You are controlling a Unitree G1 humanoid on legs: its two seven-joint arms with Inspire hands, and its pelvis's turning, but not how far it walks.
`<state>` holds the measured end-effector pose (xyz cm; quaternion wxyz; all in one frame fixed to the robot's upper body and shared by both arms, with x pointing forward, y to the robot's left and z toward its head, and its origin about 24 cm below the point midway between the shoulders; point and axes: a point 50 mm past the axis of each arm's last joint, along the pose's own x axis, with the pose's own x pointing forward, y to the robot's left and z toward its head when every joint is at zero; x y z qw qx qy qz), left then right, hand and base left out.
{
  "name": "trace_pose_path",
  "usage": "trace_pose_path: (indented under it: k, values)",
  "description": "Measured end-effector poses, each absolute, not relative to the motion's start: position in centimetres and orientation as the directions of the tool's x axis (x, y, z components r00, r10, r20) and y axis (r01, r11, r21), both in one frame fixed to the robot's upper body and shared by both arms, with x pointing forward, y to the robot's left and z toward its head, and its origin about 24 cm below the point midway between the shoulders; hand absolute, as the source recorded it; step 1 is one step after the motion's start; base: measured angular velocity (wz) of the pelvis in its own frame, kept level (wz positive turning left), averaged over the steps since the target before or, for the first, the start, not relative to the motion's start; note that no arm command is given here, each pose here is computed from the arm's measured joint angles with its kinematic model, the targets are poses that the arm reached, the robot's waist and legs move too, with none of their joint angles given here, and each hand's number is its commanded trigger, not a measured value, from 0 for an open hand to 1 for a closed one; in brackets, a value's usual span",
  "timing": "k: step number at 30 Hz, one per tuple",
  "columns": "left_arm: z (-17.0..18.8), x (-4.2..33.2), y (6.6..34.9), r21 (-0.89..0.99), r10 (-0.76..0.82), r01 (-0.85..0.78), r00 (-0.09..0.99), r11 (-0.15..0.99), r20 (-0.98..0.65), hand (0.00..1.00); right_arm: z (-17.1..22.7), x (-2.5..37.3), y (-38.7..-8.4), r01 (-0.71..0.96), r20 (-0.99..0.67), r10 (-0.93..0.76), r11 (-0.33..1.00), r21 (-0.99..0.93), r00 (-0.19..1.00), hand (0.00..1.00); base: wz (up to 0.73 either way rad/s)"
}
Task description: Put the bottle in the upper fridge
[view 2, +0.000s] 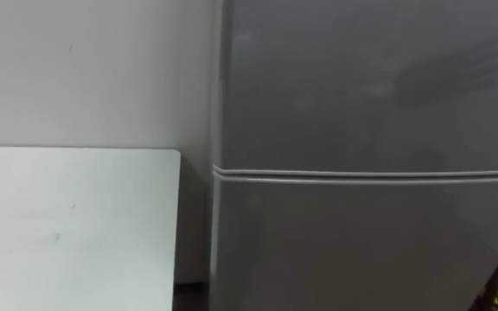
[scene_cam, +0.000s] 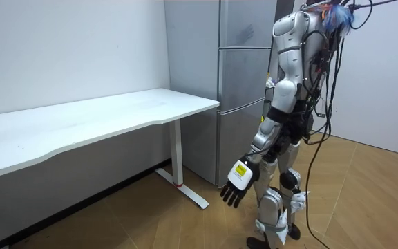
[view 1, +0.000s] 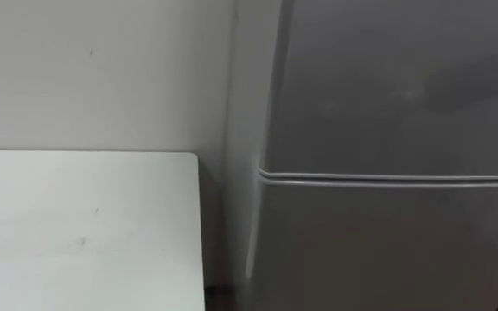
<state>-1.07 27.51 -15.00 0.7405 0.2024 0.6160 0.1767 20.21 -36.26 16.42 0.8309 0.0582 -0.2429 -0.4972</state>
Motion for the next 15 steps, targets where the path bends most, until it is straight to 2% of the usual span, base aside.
trace_pose_path:
  k: [5, 8, 15]
  values:
    - [-15.0, -1.0, 27.5, 0.534, 0.529, -0.020, 0.177, 0.845, -0.830, 0.00, 14.3, 19.4, -37.2, 0.833, 0.248, -0.895, 0.439, 0.337, 0.371, 0.00, 0.01]
    - [-14.9, -1.0, 27.6, 0.537, 0.532, -0.021, 0.176, 0.843, -0.828, 0.00, 12.0, 18.3, -37.8, 0.862, 0.129, -0.931, 0.365, 0.353, 0.342, 0.00, 0.03]
    - [-15.3, -0.3, 26.5, 0.534, 0.534, -0.054, 0.187, 0.844, -0.825, 0.00, 4.6, 15.1, -37.8, 0.952, -0.137, -0.959, 0.217, 0.216, 0.250, 0.00, 0.00]
